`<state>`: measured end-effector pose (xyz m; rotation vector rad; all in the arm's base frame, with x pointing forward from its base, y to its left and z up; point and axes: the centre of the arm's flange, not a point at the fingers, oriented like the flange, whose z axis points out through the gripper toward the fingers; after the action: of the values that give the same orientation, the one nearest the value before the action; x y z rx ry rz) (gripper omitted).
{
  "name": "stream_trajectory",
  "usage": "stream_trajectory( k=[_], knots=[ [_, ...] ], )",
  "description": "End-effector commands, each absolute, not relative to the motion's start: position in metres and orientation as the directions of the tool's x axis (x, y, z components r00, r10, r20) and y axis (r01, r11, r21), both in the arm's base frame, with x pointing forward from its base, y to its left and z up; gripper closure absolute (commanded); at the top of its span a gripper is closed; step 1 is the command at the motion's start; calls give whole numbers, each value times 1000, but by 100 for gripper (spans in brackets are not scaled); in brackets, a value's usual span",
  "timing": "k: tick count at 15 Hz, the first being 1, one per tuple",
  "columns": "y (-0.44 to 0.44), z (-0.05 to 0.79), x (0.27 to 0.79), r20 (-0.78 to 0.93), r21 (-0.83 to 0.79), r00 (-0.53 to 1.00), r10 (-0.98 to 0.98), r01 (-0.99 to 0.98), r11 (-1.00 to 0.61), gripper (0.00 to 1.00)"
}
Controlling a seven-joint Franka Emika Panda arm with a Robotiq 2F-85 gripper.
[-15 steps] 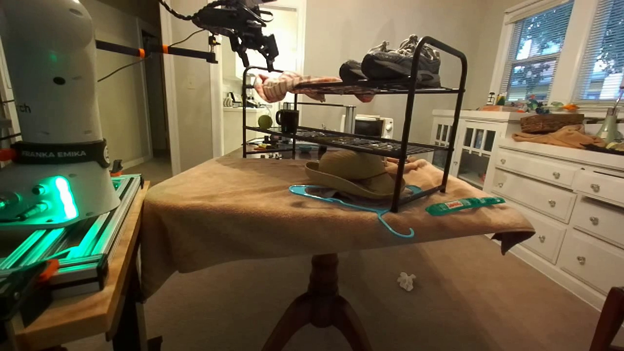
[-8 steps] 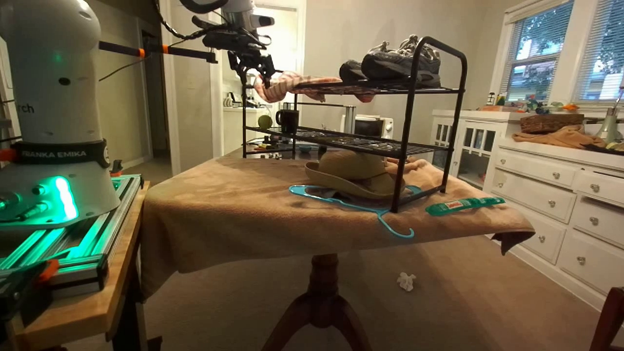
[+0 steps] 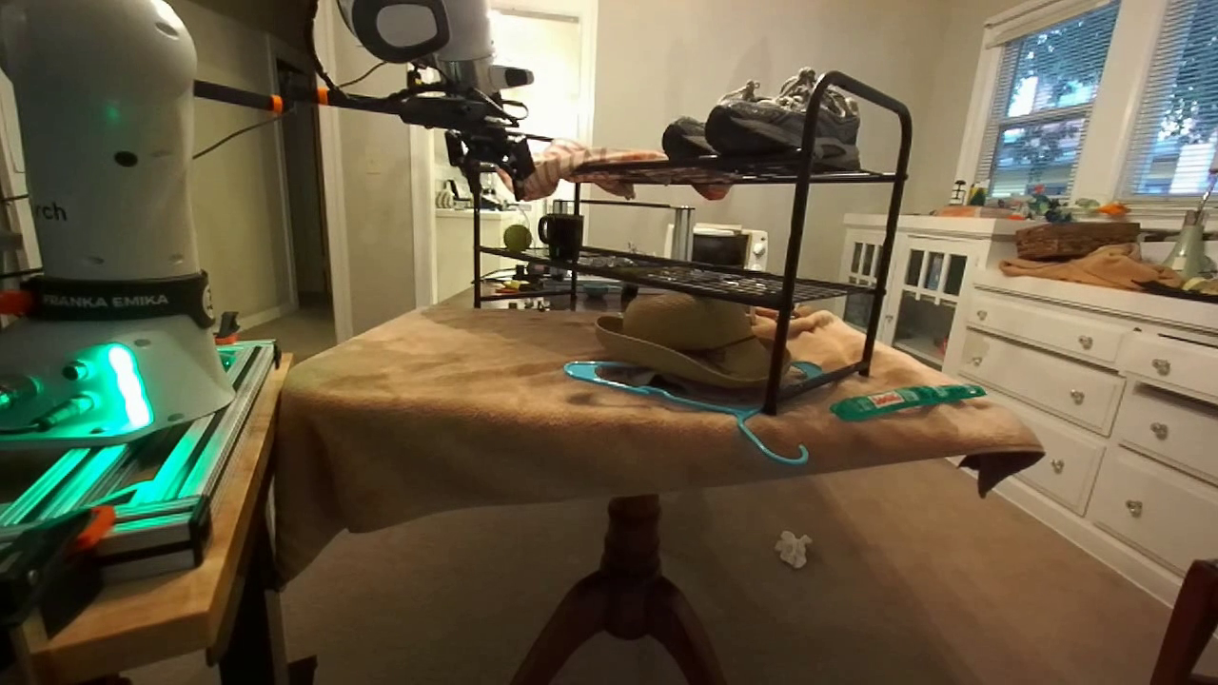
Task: Move the brown mug to the topmost shelf.
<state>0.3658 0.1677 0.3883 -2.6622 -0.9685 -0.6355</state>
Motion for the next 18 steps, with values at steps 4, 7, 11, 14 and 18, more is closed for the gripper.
stream_trajectory(
  k=[4, 7, 11, 14, 18],
  knots=[
    [179, 375, 369, 469, -71, 707, 529, 627, -776, 0],
    [195, 360, 371, 493, -56, 706, 509, 609, -791, 0],
    [208, 343, 378, 533, -10, 710, 460, 549, -836, 0],
    [213, 331, 385, 559, 0, 712, 425, 512, -859, 0],
    [222, 324, 392, 592, -7, 699, 402, 503, -864, 0]
  ],
)
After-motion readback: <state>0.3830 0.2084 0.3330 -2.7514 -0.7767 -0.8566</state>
